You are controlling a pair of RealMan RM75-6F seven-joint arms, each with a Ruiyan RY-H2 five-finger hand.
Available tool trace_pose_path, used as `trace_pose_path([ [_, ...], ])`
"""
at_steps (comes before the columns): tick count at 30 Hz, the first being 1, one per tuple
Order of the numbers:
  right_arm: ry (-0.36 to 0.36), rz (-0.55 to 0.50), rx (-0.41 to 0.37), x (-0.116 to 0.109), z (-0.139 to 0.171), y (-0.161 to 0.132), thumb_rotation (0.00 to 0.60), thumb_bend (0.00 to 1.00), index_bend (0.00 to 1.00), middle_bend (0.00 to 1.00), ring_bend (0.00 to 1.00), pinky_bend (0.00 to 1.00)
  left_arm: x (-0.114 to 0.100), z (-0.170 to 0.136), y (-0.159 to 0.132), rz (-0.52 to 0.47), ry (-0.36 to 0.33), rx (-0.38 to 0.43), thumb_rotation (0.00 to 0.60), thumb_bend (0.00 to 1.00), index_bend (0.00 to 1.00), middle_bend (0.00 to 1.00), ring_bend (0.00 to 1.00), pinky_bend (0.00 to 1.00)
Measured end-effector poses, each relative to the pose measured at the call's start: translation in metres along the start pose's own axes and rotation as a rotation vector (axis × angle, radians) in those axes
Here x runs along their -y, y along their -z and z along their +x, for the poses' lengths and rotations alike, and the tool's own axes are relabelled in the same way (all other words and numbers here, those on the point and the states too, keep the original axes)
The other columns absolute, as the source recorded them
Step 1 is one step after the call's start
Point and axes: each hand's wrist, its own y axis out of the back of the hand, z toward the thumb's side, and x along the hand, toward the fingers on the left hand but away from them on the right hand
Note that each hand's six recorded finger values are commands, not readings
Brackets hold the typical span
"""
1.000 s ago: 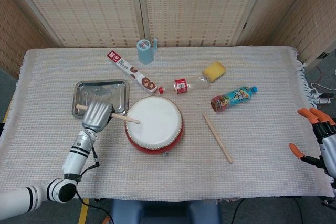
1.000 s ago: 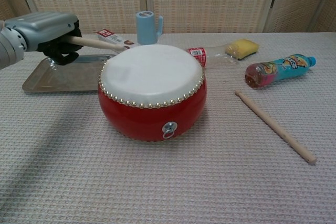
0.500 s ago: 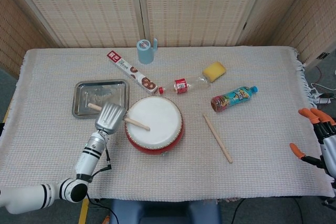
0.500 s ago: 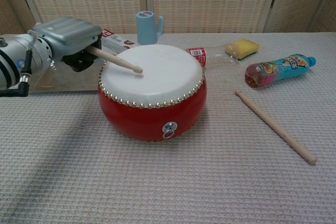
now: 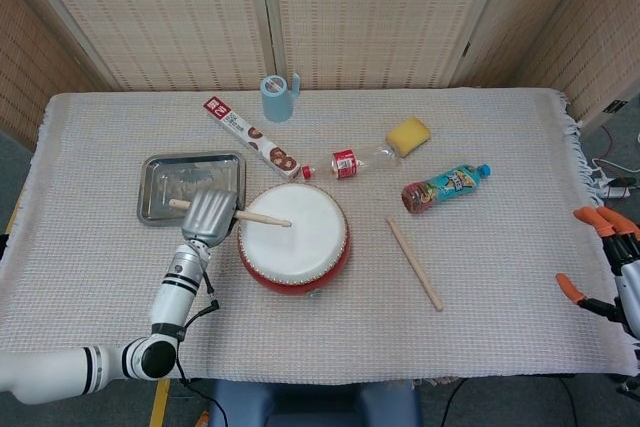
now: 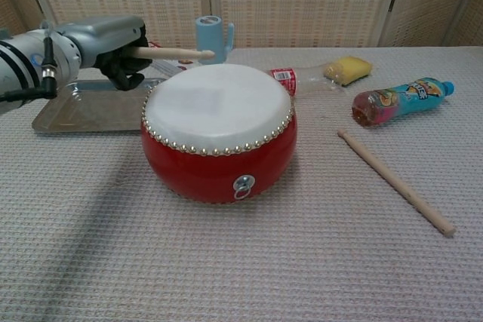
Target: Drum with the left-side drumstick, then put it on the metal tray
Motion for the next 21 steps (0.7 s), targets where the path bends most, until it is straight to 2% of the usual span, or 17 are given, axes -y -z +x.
trace_pose_path([
  [6,-0.005,-0.001,0.008,0.001,0.0,0.003,0.6,0.27,0.07,0.15,0.03,0.13,0.017,0.005,-0.003,0.278,-0.02,0.043,0.6,0.49,1.0,1.0,1.0,1.0],
  [10,-0.004,-0.005,0.007,0.001,0.0,0.004,0.6,0.27,0.07,0.15,0.03,0.13,0.022,0.005,-0.004,0.381,-0.02,0.048,0.6,0.49,1.0,1.0,1.0,1.0],
  [12,-0.004,-0.008,0.007,0.001,-0.001,0.005,0.6,0.27,0.07,0.15,0.03,0.13,0.018,0.006,-0.004,0.346,-0.024,0.034,0.6,0.49,1.0,1.0,1.0,1.0],
  [14,-0.006,-0.009,0.007,0.002,-0.001,0.005,0.6,0.27,0.07,0.15,0.03,0.13,0.013,0.006,-0.004,0.267,-0.029,0.019,0.6,0.49,1.0,1.0,1.0,1.0],
  [18,-0.009,-0.013,0.008,0.004,-0.001,0.006,0.6,0.27,0.07,0.15,0.03,0.13,-0.008,0.004,-0.009,0.024,-0.047,0.001,0.6,0.49,1.0,1.0,1.0,1.0],
  [21,-0.01,-0.014,0.011,0.004,-0.001,0.007,0.6,0.27,0.07,0.15,0.03,0.13,-0.013,0.003,-0.012,-0.024,-0.052,0.011,0.6,0.49,1.0,1.0,1.0,1.0],
])
